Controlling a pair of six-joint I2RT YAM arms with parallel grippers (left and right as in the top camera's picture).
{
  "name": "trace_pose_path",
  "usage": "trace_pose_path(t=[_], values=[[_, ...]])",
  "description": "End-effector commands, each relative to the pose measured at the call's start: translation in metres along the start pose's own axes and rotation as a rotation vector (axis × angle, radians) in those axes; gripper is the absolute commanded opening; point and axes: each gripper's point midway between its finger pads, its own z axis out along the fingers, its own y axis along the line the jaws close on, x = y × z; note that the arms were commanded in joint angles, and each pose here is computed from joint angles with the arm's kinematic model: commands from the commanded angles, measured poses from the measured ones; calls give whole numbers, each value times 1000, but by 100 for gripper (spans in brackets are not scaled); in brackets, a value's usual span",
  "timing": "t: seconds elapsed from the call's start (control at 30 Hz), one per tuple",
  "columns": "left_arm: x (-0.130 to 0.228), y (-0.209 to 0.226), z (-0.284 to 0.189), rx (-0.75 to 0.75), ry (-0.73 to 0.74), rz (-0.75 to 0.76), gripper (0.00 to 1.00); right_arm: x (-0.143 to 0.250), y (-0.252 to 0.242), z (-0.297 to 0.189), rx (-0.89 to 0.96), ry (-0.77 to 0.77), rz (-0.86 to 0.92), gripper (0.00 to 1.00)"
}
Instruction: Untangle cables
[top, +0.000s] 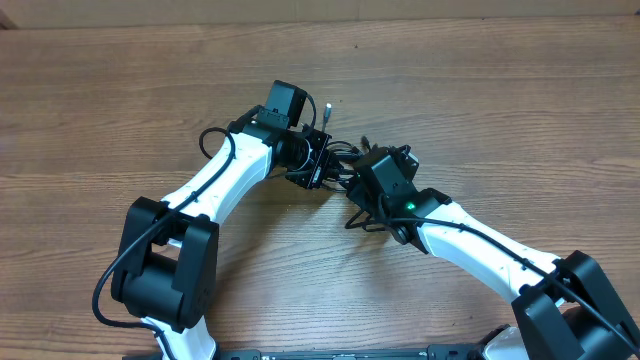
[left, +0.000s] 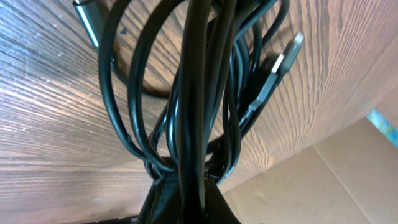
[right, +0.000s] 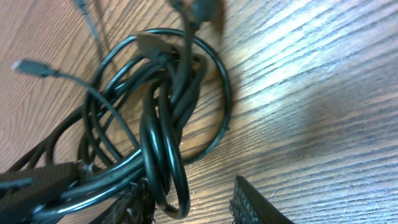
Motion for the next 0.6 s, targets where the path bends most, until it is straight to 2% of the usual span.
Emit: trace_pose_path(t=[0.0,0.43,0.57], values=[[21,-14,-14,44,73,82,4,-8,-9,5,32,-32,39,38],[43,-17,-19,68,213,119,4,-13,-15,7,48,-37,68,39],[36,-17,-19,71,176,147,4,-16,-15,8,46,-41,74,48]])
